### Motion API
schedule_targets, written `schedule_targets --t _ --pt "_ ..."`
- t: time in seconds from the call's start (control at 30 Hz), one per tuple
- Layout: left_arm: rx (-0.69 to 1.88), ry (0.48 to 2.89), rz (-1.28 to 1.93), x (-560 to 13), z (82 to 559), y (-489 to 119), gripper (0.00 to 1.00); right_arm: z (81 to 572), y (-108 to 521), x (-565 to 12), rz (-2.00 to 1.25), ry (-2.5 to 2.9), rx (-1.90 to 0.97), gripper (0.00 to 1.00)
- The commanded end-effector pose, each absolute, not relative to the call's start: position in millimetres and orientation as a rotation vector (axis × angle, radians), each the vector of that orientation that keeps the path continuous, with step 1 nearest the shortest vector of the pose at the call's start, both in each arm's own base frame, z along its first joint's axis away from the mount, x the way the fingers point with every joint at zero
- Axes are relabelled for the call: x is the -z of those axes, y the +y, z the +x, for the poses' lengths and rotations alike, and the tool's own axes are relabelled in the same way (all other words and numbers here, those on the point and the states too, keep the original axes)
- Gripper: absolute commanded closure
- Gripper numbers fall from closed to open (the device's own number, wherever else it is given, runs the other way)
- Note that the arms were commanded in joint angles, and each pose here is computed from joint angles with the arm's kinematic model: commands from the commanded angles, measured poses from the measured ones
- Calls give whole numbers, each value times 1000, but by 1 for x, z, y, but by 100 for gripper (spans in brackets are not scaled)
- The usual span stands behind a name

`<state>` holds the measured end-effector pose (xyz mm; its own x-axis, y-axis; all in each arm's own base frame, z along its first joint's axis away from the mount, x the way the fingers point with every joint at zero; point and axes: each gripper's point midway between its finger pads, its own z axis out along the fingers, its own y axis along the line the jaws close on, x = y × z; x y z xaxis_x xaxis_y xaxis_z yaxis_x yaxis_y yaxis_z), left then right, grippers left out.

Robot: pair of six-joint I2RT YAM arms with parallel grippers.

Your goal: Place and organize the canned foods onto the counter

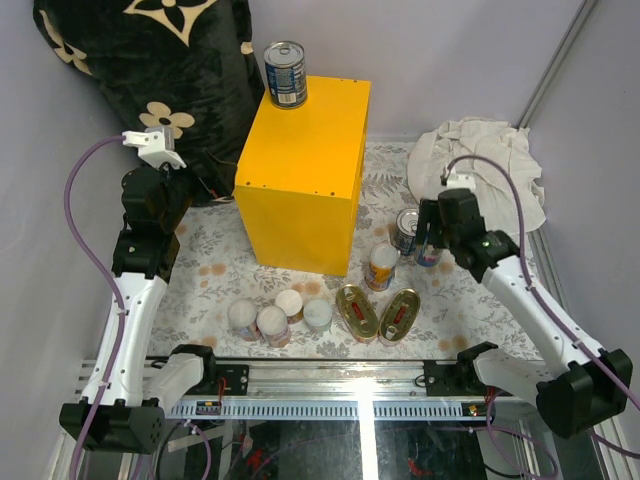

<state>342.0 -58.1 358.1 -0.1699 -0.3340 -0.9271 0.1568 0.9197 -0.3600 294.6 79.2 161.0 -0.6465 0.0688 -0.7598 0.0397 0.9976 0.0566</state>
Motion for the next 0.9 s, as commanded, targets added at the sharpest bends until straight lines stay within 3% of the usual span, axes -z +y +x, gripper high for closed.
schedule_targets --t 0.0,0.2,0.33,0.63,0.87 --pt "403 1600 -92 -385 342 -54 0 323 74 -314 97 1953 -51 100" --pt "416 1603 -67 -383 341 -52 0 338 105 -440 -33 1805 -212 100" --pt "437 1603 -65 -380 340 -49 0 362 139 -492 -133 1780 -326 100" --pt "403 1596 -29 -384 337 -49 0 392 217 -551 -281 1564 -601 100" --pt "422 1611 -9 -377 340 -54 0 375 300 -560 -493 1443 -689 100"
